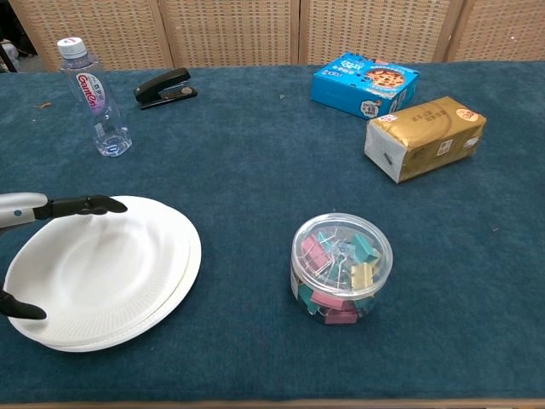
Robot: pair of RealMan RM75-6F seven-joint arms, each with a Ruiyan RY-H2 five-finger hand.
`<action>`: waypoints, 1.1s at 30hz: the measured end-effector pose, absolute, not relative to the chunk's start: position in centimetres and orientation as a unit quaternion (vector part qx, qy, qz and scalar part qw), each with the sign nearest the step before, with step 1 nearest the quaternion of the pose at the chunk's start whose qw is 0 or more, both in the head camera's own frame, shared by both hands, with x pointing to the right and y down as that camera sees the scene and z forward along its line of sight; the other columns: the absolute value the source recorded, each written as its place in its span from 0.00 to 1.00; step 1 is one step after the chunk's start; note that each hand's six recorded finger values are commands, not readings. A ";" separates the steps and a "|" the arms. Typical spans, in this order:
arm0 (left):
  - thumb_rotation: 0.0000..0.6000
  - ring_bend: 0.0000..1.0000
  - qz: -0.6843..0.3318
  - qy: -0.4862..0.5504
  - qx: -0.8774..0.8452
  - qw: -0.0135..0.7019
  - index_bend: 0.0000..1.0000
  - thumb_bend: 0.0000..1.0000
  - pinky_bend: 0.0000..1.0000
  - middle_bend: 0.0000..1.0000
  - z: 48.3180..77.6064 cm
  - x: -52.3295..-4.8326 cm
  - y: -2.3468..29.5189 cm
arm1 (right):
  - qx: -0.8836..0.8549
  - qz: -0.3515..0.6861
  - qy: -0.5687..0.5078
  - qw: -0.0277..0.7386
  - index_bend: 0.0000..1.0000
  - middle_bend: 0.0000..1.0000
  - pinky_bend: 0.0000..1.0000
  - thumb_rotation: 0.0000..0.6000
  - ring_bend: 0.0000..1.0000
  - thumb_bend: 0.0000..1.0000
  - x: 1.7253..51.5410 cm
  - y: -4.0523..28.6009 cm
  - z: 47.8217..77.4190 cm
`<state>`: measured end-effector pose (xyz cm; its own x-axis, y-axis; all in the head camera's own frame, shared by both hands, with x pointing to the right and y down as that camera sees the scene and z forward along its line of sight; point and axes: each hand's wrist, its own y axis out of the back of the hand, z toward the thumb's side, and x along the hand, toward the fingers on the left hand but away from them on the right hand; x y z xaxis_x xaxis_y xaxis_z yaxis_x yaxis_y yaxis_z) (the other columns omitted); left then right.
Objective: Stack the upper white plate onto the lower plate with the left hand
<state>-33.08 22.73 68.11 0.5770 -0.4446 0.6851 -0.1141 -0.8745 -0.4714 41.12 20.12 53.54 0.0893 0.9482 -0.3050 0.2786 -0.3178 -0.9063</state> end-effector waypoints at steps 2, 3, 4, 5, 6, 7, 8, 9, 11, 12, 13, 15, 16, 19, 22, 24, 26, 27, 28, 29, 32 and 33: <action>1.00 0.00 -0.430 0.160 -0.869 0.186 0.00 0.00 0.00 0.00 68.2 -33.0 22.9 | -0.652 0.484 -0.471 0.346 0.00 0.00 0.00 1.00 0.00 0.00 41.1 20.1 53.5; 1.00 0.00 -0.430 0.160 -0.870 0.182 0.00 0.00 0.00 0.00 68.3 -32.9 22.9 | -0.652 0.484 -0.471 0.346 0.00 0.00 0.00 1.00 0.00 0.00 41.1 20.1 53.5; 1.00 0.00 -0.429 0.160 -0.871 0.178 0.00 0.00 0.00 0.00 68.3 -32.8 23.0 | -0.651 0.484 -0.471 0.346 0.00 0.00 0.00 1.00 0.00 0.00 41.2 20.1 53.5; 1.00 0.00 -0.429 0.160 -0.872 0.174 0.00 0.00 0.00 0.00 68.4 -32.8 23.1 | -0.651 0.484 -0.471 0.346 0.00 0.00 0.00 1.00 0.00 0.00 41.2 20.1 53.5; 1.00 0.00 -0.429 0.159 -0.873 0.169 0.00 0.00 0.00 0.00 68.5 -32.8 23.2 | -0.651 0.484 -0.471 0.346 0.00 0.00 0.00 1.00 0.00 0.00 41.2 20.1 53.5; 1.00 0.00 -0.428 0.159 -0.874 0.165 0.00 0.00 0.00 0.00 68.5 -32.7 23.2 | -0.651 0.484 -0.471 0.346 0.00 0.00 0.00 1.00 0.00 0.00 41.2 20.1 53.5; 1.00 0.00 -0.428 0.159 -0.875 0.162 0.00 0.00 0.00 0.00 68.6 -32.7 23.3 | -0.651 0.483 -0.471 0.346 0.00 0.00 0.00 1.00 0.00 0.00 41.2 20.1 53.5; 1.00 0.00 -0.428 0.158 -0.875 0.160 0.00 0.00 0.00 0.00 68.7 -32.7 23.3 | -0.651 0.483 -0.471 0.346 0.00 0.00 0.00 1.00 0.00 0.00 41.2 20.1 53.5; 1.00 0.00 -0.428 0.156 -0.876 0.159 0.00 0.00 0.00 0.00 68.9 -32.7 23.4 | -0.651 0.484 -0.471 0.346 0.00 0.00 0.00 1.00 0.00 0.00 41.2 20.1 53.5; 1.00 0.00 -0.427 0.155 -0.877 0.157 0.00 0.00 0.00 0.00 68.9 -32.7 23.5 | -0.651 0.484 -0.471 0.346 0.00 0.00 0.00 1.00 0.00 0.00 41.2 20.1 53.5; 1.00 0.00 -0.427 0.153 -0.878 0.156 0.00 0.00 0.00 0.00 68.9 -32.6 23.7 | -0.651 0.484 -0.471 0.346 0.00 0.00 0.00 1.00 0.00 0.00 41.2 20.1 53.5; 1.00 0.00 -0.425 0.150 -0.879 0.154 0.00 0.00 0.00 0.00 68.9 -32.6 23.9 | -0.651 0.483 -0.472 0.346 0.00 0.00 0.00 1.00 0.00 0.00 41.2 20.1 53.5; 1.00 0.00 -0.425 0.148 -0.880 0.153 0.00 0.00 0.00 0.00 69.0 -32.6 24.0 | -0.651 0.483 -0.472 0.346 0.00 0.00 0.00 1.00 0.00 0.00 41.2 20.1 53.5; 1.00 0.00 -0.424 0.145 -0.881 0.150 0.00 0.00 0.00 0.00 69.1 -32.5 24.2 | -0.651 0.483 -0.472 0.346 0.00 0.00 0.00 1.00 0.00 0.00 41.2 20.1 53.4; 1.00 0.00 -0.419 0.146 -0.883 0.152 0.00 0.00 0.00 0.00 69.0 -32.3 24.3 | -0.651 0.483 -0.472 0.346 0.00 0.00 0.00 1.00 0.00 0.00 41.2 20.1 53.4; 1.00 0.00 -0.416 0.149 -0.884 0.154 0.00 0.00 0.00 0.00 68.8 -32.2 24.2 | -0.651 0.483 -0.473 0.346 0.00 0.00 0.00 1.00 0.00 0.00 41.3 20.1 53.4; 1.00 0.00 -0.415 0.151 -0.883 0.158 0.00 0.00 0.00 0.00 68.7 -32.2 24.1 | -0.651 0.483 -0.473 0.346 0.00 0.00 0.00 1.00 0.00 0.00 41.3 20.1 53.4; 1.00 0.00 -0.414 0.152 -0.883 0.159 0.00 0.00 0.00 0.00 68.6 -32.2 24.1 | -0.651 0.483 -0.473 0.346 0.00 0.00 0.00 1.00 0.00 0.00 41.3 20.1 53.4; 1.00 0.00 -0.413 0.153 -0.884 0.158 0.00 0.00 0.00 0.00 68.6 -32.2 24.1 | -0.651 0.483 -0.473 0.346 0.00 0.00 0.00 1.00 0.00 0.00 41.3 20.1 53.4; 1.00 0.00 -0.412 0.153 -0.884 0.158 0.00 0.00 0.00 0.00 68.5 -32.2 24.2 | -0.651 0.483 -0.473 0.346 0.00 0.00 0.00 1.00 0.00 0.00 41.3 20.1 53.4; 1.00 0.00 -0.407 0.156 -0.886 0.158 0.00 0.00 0.00 0.00 68.2 -32.3 24.2 | -0.650 0.483 -0.473 0.346 0.00 0.00 0.00 1.00 0.00 0.00 41.3 20.1 53.4; 1.00 0.00 -0.405 0.159 -0.886 0.160 0.00 0.00 0.00 0.00 68.0 -32.3 24.1 | -0.650 0.484 -0.473 0.346 0.00 0.00 0.00 1.00 0.00 0.00 41.3 20.1 53.4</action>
<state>-32.32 24.05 68.00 0.6213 -0.4111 0.6671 -0.1512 -0.8982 -0.4127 41.29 20.12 53.38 0.0851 0.9496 -0.3016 0.2802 -0.3133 -0.9074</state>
